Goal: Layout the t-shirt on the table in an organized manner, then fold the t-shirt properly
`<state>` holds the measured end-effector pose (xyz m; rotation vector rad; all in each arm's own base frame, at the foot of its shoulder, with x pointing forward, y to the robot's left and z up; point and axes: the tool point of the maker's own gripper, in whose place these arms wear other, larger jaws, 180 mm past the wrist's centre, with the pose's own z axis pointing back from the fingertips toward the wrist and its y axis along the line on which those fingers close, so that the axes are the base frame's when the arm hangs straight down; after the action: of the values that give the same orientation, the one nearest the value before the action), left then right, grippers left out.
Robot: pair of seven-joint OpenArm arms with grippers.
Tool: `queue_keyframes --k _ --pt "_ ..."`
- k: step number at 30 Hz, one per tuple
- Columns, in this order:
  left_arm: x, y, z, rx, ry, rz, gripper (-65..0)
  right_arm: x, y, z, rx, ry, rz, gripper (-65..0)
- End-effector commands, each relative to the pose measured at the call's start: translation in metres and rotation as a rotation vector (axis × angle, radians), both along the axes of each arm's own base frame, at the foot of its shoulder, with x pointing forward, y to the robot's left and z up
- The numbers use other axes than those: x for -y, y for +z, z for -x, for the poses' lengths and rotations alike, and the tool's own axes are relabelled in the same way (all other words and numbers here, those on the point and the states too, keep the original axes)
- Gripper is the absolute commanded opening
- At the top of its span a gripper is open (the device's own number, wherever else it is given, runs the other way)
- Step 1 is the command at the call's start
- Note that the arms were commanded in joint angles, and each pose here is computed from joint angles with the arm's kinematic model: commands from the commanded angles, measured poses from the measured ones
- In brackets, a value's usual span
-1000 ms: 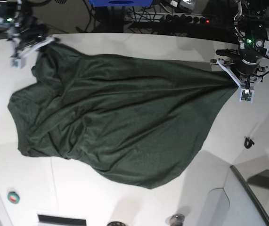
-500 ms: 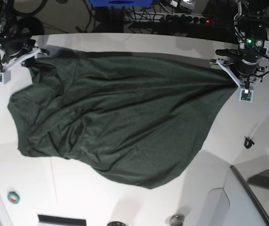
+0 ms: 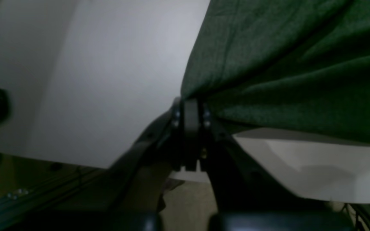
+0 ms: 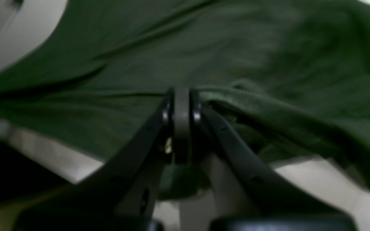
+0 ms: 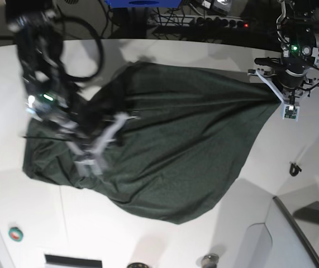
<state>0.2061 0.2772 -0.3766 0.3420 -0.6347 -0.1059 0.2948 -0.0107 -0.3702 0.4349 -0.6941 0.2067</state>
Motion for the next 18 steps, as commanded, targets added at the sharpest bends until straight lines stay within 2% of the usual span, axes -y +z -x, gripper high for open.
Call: queue_keyframes --k 1,3,5,7,9,11,14,18 --pt "-0.004 0.011 -0.006 0.036 -0.005 -0.022 -65.0 -0.004 -0.004 -0.009 0.002 0.016 0.017 -62.6" --pt "-0.004 0.011 -0.006 0.035 -0.006 -0.023 -65.0 -0.015 -0.02 -0.009 -0.041 0.062 0.041 -58.4" --pt "-0.004 0.009 -0.002 0.024 -0.006 -0.025 -65.0 -0.017 -0.021 -0.005 -0.044 0.073 0.042 -50.3" --pt "-0.004 0.007 0.0 0.018 -0.006 -0.025 -65.0 -0.01 -0.009 0.002 -0.014 0.043 0.024 -41.6" --pt "-0.004 0.006 0.002 0.012 -0.006 -0.025 -65.0 0.012 -0.001 0.009 0.008 -0.013 0.022 -36.6" --pt "-0.004 0.006 0.002 0.012 -0.006 -0.025 -65.0 0.036 -0.002 0.02 -0.001 -0.08 0.027 -36.0" --pt "-0.005 0.006 0.002 0.013 -0.003 -0.026 -65.0 0.076 -0.025 0.03 -0.069 -0.184 0.066 -38.0" --pt "-0.005 0.007 0.002 0.015 -0.003 -0.026 -65.0 0.111 -0.063 0.03 -0.177 -0.265 0.105 -43.8"
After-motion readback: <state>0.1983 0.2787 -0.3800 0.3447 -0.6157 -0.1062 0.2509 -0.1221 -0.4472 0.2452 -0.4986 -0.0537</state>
